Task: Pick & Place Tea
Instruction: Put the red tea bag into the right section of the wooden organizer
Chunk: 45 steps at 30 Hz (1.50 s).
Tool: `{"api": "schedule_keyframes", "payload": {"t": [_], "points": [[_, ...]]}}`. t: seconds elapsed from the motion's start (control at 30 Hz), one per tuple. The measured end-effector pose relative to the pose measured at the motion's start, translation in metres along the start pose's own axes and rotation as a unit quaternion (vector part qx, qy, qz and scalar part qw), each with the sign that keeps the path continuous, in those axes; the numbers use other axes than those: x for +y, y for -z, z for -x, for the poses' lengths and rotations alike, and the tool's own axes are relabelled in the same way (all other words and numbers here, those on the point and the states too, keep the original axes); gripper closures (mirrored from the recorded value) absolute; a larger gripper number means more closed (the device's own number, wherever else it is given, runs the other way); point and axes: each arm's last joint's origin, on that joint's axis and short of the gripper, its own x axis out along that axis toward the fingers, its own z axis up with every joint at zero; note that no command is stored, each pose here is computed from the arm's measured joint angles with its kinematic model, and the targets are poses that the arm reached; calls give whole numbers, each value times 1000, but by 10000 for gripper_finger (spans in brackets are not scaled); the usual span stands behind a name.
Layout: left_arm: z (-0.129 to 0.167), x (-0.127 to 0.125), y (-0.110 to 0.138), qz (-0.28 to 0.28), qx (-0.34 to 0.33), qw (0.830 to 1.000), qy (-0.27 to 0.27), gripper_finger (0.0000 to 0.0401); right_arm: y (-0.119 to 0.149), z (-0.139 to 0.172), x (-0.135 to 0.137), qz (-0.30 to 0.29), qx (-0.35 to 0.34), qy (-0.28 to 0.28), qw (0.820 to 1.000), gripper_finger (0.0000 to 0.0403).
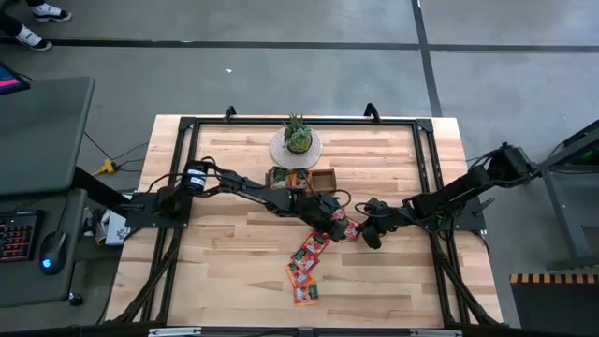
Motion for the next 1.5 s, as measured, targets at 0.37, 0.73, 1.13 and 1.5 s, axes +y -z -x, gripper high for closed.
{"api": "schedule_keyframes", "payload": {"t": [0.37, 0.73, 1.13, 1.5], "points": [[-9, 14, 4, 31, 7, 999, -27, 233, -1, 0, 3, -9, -2, -22, 1000, 403], [-11, 22, 6, 41, -7, 997, -67, 233, -1, 1, 9, -8, -5, -49, 999, 403], [-11, 22, 6, 40, -2, 997, -66, 233, 6, 3, 15, -17, -3, -62, 998, 403], [-11, 22, 7, 39, 0, 997, -64, 233, -12, 2, 31, -5, -36, -62, 997, 403]]}}
